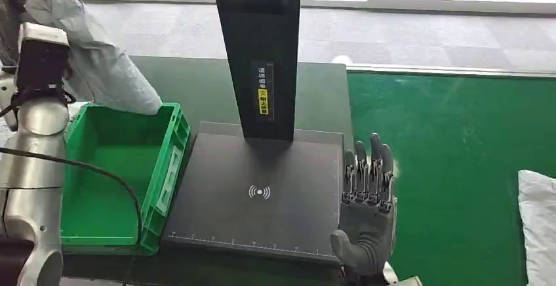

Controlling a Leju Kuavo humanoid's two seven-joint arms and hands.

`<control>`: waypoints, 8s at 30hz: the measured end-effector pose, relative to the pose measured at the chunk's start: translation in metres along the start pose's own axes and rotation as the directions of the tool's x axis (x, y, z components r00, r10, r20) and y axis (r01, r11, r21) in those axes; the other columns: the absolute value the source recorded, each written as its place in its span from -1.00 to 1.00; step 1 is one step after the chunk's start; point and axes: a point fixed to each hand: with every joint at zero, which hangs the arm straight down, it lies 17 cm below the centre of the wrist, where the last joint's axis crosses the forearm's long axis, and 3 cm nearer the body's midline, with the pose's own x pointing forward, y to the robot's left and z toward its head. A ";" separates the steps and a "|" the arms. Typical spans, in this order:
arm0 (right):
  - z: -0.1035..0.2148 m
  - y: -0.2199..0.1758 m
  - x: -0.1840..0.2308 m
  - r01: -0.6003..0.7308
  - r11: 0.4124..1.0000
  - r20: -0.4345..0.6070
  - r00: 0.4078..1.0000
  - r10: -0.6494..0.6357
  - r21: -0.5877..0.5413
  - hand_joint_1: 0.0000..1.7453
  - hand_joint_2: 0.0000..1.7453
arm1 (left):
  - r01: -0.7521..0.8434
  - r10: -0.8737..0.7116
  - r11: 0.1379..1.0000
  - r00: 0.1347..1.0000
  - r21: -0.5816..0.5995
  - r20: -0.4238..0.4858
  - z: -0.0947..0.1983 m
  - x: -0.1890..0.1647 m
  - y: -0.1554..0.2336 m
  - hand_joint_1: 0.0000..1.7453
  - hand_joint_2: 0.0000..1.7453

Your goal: Moved the parcel from conveyor to table for the left to box.

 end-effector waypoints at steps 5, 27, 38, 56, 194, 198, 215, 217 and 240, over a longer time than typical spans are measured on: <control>0.000 0.000 0.000 0.000 1.000 -0.002 1.000 0.000 -0.001 -1.00 1.00 | 0.013 -0.013 1.000 1.000 0.023 0.003 -0.023 -0.002 0.012 1.00 1.00; 0.010 0.004 -0.002 0.015 0.999 -0.027 1.000 -0.015 0.029 -1.00 1.00 | 0.016 -0.001 0.994 0.990 0.108 -0.138 -0.030 -0.079 0.067 1.00 1.00; 0.015 0.004 -0.003 0.013 0.999 -0.040 0.999 -0.011 0.036 -1.00 1.00 | 0.060 -0.048 0.998 0.957 0.031 -0.286 0.124 -0.158 0.075 1.00 1.00; 0.013 0.004 -0.009 0.020 0.998 -0.044 0.999 -0.017 0.058 -1.00 1.00 | 0.002 -0.023 0.999 0.904 -0.051 -0.427 0.288 -0.134 0.056 -1.00 -1.00; 0.222 -0.272 -0.288 -0.583 0.407 -0.454 0.073 0.888 0.703 1.00 1.00 | -0.839 0.573 0.525 0.470 -0.141 -0.672 0.426 0.139 -0.201 -1.00 -1.00; 0.175 -0.269 -0.246 -0.755 0.454 -0.445 0.239 0.863 0.474 1.00 1.00 | -0.827 0.572 0.546 0.485 -0.135 -0.661 0.424 0.136 -0.198 -1.00 -1.00; 0.034 -0.192 -0.086 -0.898 0.441 -0.128 0.436 0.891 0.008 1.00 1.00 | -0.815 0.598 0.571 0.493 -0.095 -0.632 0.418 0.133 -0.188 -1.00 -1.00; 0.027 -0.188 -0.077 -0.902 0.432 -0.105 0.430 0.897 -0.008 1.00 1.00 | -0.816 0.599 0.571 0.491 -0.093 -0.632 0.418 0.133 -0.188 -1.00 -1.00; 0.102 -0.005 -0.211 -0.481 0.780 -0.331 0.717 0.613 0.401 1.00 1.00 | -0.781 0.547 0.613 0.525 -0.115 -0.652 0.419 0.129 -0.200 -1.00 -1.00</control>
